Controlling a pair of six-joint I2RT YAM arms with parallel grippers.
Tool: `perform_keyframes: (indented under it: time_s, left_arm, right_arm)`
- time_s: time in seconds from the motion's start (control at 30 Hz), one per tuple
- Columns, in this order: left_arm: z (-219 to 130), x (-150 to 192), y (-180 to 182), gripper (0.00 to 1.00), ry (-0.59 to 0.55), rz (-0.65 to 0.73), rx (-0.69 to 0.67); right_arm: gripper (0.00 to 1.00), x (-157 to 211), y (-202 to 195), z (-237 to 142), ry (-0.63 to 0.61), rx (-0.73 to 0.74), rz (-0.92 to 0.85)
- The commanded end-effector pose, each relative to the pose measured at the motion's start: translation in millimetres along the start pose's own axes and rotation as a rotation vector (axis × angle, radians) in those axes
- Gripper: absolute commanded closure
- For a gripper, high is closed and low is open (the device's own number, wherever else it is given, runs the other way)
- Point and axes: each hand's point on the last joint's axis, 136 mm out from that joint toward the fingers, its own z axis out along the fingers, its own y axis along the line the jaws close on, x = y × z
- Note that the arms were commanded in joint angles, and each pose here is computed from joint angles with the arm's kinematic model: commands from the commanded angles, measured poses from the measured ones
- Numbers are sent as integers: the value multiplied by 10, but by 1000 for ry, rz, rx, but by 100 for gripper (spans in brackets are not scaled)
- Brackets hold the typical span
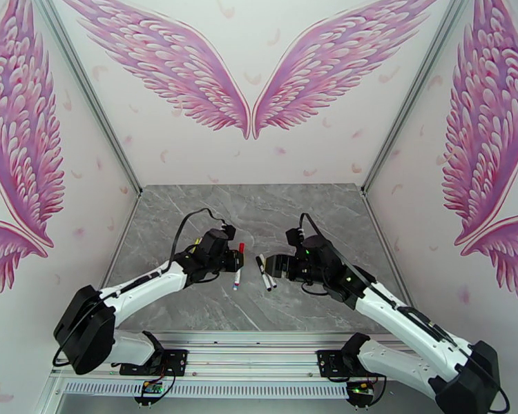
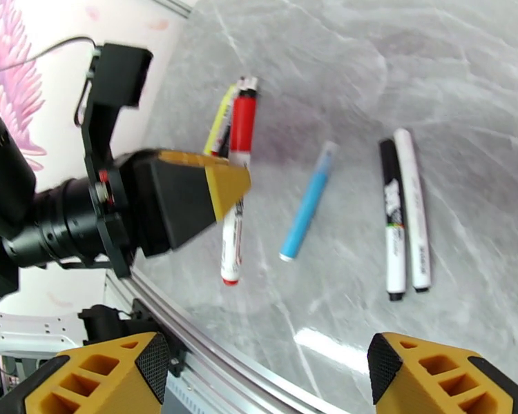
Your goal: Open the pen caps
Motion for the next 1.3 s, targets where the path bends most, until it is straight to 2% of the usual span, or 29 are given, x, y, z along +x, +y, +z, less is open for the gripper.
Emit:
perform_keyframes:
  time_s: [0.0, 0.2, 0.47, 1.13, 1.27]
  left_arm:
    - [-223, -95, -407, 87, -65, 162, 220]
    - [-407, -3, -617, 89, -70, 255, 370]
    - [-445, 57, -761, 90, -42, 281, 456]
    - [-317, 93, -904, 92, -22, 286, 469]
    - [-317, 59, -914, 92, -34, 278, 472]
  right_arm:
    - [24, -162, 265, 80, 1, -87, 17]
    - [31, -324, 374, 285, 8, -100, 31]
    - [40, -329, 433, 402, 23, -96, 30]
    - [64, -274, 411, 456, 29, -106, 42]
    - [63, -230, 362, 457, 36, -91, 43]
